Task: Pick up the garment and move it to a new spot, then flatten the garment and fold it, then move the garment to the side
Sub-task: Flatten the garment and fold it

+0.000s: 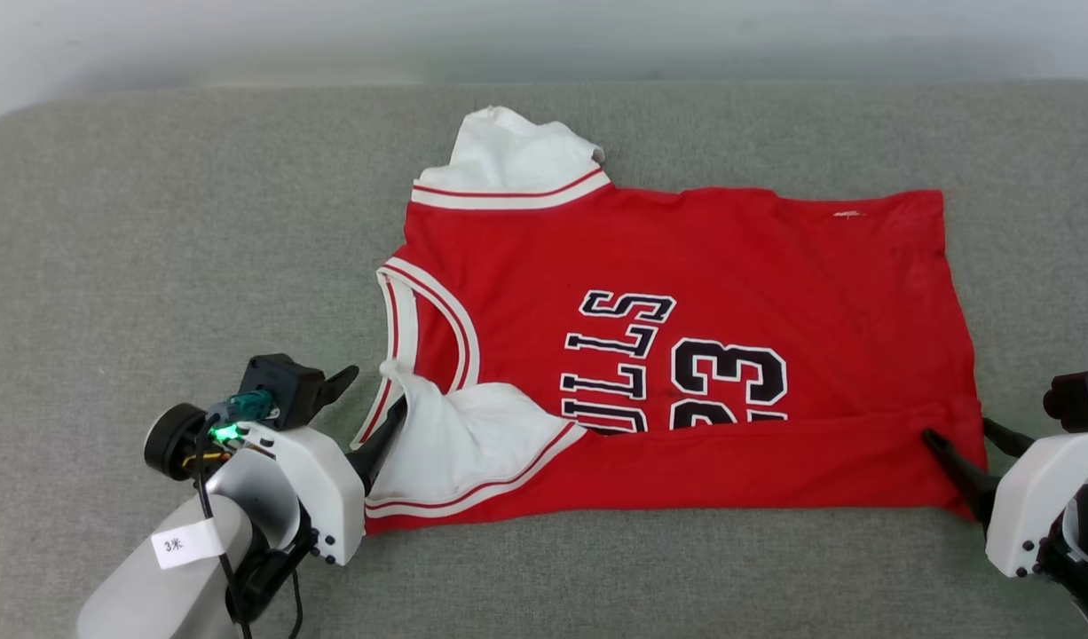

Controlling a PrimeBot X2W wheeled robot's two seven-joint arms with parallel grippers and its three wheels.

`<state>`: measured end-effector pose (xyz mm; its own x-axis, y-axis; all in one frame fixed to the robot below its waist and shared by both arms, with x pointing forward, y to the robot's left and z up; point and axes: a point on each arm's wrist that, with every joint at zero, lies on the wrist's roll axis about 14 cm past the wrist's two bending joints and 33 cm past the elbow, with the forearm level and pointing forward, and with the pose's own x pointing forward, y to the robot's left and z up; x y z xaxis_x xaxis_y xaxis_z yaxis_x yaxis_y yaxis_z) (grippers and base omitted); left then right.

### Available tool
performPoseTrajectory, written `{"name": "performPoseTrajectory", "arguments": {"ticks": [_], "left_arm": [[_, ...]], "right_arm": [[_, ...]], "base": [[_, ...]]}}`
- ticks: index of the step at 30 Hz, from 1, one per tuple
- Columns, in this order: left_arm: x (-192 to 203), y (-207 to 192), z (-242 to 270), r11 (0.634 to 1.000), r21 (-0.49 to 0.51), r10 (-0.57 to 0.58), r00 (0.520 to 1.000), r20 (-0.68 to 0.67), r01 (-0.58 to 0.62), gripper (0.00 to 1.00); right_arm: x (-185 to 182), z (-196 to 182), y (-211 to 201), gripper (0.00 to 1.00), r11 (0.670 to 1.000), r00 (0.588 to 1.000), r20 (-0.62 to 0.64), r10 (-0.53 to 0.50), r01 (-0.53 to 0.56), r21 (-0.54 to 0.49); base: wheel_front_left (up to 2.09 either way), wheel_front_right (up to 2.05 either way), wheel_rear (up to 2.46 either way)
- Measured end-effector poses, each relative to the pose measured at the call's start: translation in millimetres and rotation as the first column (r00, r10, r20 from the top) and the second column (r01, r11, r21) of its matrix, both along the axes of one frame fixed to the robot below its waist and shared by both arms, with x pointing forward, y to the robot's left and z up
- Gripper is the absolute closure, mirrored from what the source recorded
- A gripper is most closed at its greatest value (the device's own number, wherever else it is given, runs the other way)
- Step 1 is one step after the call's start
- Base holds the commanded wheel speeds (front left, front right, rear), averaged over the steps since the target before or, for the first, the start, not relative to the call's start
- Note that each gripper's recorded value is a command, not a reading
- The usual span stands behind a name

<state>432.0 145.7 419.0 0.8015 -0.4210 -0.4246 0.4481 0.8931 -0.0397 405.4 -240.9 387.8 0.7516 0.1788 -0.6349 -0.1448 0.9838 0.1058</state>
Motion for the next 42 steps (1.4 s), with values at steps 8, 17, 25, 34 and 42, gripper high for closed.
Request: {"name": "performPoseTrajectory", "arguments": {"ticks": [8, 17, 25, 34, 42], "left_arm": [[-6.9, 9.1, 32.3, 0.973, -0.156, 0.186, 0.98, 0.073, -0.173, 0.0], [-47.6, -0.5, 40.5, 0.923, -0.28, 0.264, 0.964, -0.036, -0.264, 0.0], [-74.0, -6.0, 13.9, 0.958, -0.15, 0.212, 0.957, -0.196, -0.243, 0.0], [-71.6, -1.3, -19.9, 0.964, -0.037, 0.244, 0.936, -0.254, -0.262, 0.0], [-66.0, 8.0, -46.6, 0.962, 0.038, 0.269, 0.917, -0.295, -0.269, 0.0]], "right_arm": [[-6.8, 29.1, -7.0, 0.0, 1.0, 0.997, 0.076, -0.023, 0.023, 0.001], [-24.9, 52.9, 5.7, 0.0, 1.0, 0.993, 0.117, -0.021, 0.019, 0.018], [-46.8, 42.0, 4.7, 0.0, 0.997, 0.998, -0.005, -0.066, 0.066, -0.032], [-50.2, 48.3, 13.0, 0.0, 0.996, 0.996, -0.026, -0.081, 0.079, -0.042], [-50.1, 43.8, 11.9, 0.0, 0.994, 0.994, -0.049, -0.096, 0.093, -0.05]], "base": [[0.0, 0.0, 0.0], [0.0, 0.0, 0.0], [0.0, 0.0, 0.0], [0.0, 0.0, 0.0], [0.0, 0.0, 0.0]]}}
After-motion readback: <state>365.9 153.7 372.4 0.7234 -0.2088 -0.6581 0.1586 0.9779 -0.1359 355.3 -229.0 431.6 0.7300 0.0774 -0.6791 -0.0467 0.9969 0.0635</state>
